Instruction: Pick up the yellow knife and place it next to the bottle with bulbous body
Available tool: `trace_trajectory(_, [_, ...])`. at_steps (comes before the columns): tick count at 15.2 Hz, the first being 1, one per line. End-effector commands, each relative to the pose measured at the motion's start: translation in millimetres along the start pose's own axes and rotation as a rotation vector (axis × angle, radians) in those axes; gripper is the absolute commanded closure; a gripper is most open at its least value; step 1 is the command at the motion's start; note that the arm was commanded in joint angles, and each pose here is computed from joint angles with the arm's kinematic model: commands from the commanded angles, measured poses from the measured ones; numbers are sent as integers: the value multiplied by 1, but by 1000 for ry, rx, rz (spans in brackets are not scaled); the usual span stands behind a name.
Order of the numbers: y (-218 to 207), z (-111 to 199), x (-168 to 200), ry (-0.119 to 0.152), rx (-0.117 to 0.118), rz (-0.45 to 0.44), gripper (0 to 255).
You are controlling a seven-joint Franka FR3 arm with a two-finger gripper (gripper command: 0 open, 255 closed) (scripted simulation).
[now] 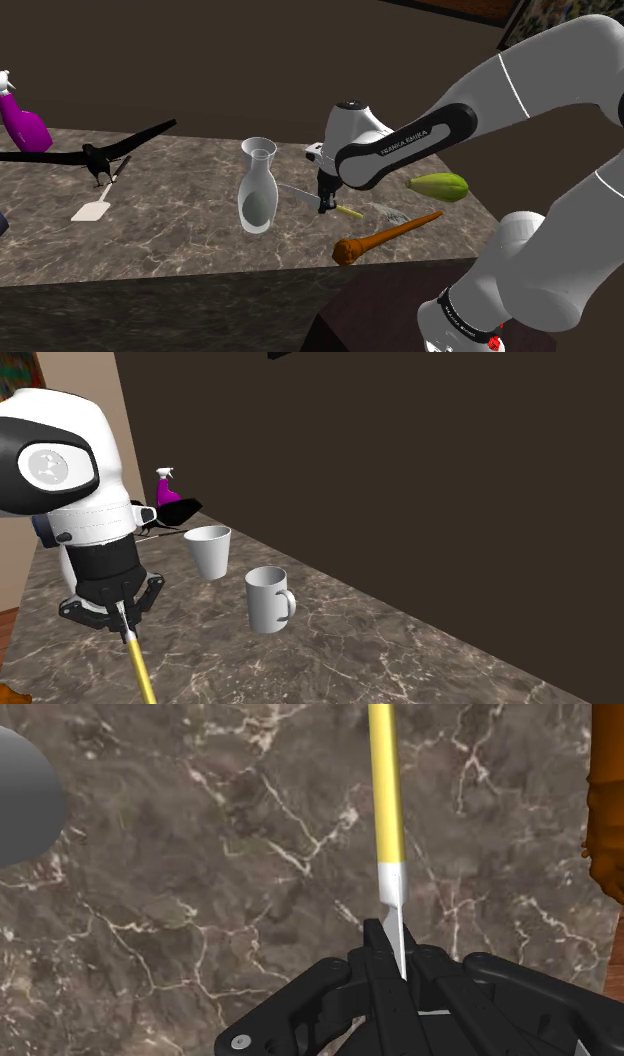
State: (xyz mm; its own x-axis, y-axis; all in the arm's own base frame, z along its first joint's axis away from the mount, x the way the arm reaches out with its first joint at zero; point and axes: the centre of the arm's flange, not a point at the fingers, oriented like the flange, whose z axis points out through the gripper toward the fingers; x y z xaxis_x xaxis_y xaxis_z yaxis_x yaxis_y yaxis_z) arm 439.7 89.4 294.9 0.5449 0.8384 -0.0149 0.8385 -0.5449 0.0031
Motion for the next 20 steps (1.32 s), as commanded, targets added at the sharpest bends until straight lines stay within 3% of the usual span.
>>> trace_trajectory(1, [-1, 15, -1, -6, 6, -1, 255])
trace_trajectory(10, [-1, 22, -1, -6, 6, -1, 255])
trace_trajectory(11, [-1, 22, -1, -6, 6, -1, 0])
trace_trajectory(16, [-1, 22, -1, -6, 6, -1, 0])
trace_trajectory(20, [-1, -28, -1, -6, 6, -1, 0])
